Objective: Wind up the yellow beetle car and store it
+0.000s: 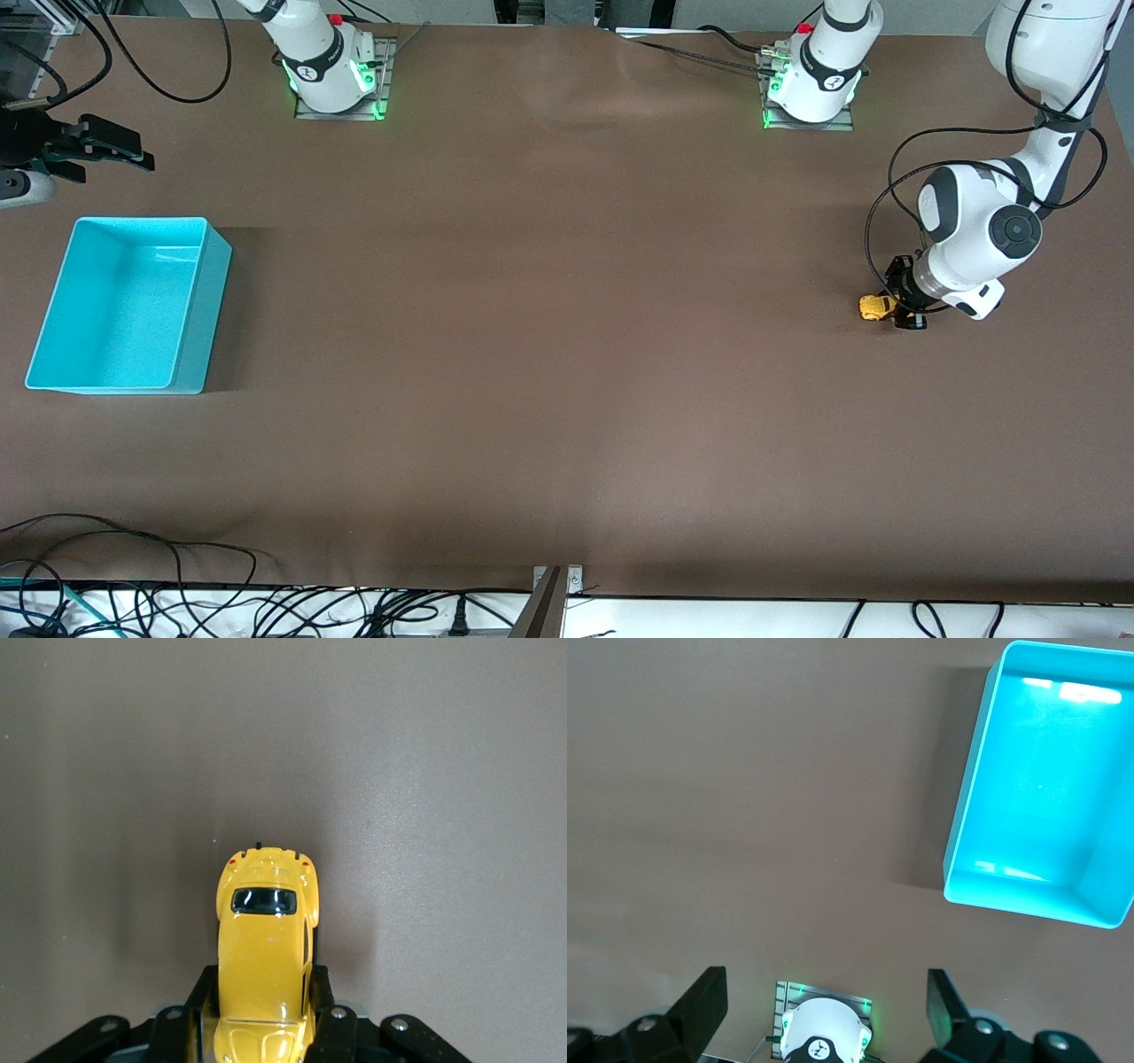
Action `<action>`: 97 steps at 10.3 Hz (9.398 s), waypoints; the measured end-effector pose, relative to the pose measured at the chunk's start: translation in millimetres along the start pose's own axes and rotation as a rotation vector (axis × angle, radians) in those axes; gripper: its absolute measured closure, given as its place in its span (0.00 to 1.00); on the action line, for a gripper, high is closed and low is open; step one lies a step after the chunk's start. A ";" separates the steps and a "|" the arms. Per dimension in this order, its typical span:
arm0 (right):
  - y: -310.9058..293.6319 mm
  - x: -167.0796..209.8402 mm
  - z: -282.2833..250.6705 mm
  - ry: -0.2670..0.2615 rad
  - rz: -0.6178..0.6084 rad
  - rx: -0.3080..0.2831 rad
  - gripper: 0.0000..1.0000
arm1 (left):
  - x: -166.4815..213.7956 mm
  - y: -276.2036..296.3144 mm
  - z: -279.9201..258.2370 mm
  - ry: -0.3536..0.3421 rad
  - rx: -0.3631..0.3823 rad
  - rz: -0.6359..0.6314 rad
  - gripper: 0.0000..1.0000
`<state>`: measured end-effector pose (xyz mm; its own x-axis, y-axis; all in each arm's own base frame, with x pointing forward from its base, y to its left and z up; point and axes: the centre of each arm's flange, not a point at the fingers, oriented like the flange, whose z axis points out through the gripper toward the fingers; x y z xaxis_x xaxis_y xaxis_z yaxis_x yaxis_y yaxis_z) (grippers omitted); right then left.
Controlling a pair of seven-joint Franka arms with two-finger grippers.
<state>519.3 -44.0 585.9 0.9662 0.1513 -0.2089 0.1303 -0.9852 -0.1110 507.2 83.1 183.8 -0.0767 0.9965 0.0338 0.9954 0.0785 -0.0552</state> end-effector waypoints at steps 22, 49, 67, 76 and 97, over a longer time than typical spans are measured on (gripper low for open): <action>7.7 -1.7 -0.2 0.001 0.004 0.002 0.00 | 7.6 11.2 22.3 0.030 -0.001 0.041 0.14; 12.1 41.5 33.8 0.059 -0.116 -0.026 0.00 | 3.1 114.7 -338.8 -0.024 -0.008 0.972 0.00; 87.3 46.2 267.1 0.055 -1.074 -0.191 0.00 | -71.0 89.1 -421.1 -0.042 -0.082 1.370 0.00; 75.9 77.3 342.3 0.076 -1.316 -0.236 0.00 | -81.2 69.7 -414.2 -0.042 -0.069 1.444 0.00; 15.4 74.2 284.7 0.038 -1.549 -0.197 0.55 | -53.8 79.4 -397.6 0.000 -0.053 1.452 0.00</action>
<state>529.6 -25.2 292.1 -0.1284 0.9917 0.0084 0.9897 0.1287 -0.0621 613.3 24.0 574.3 0.9805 0.1956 -0.0186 0.1955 -0.9807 -0.0044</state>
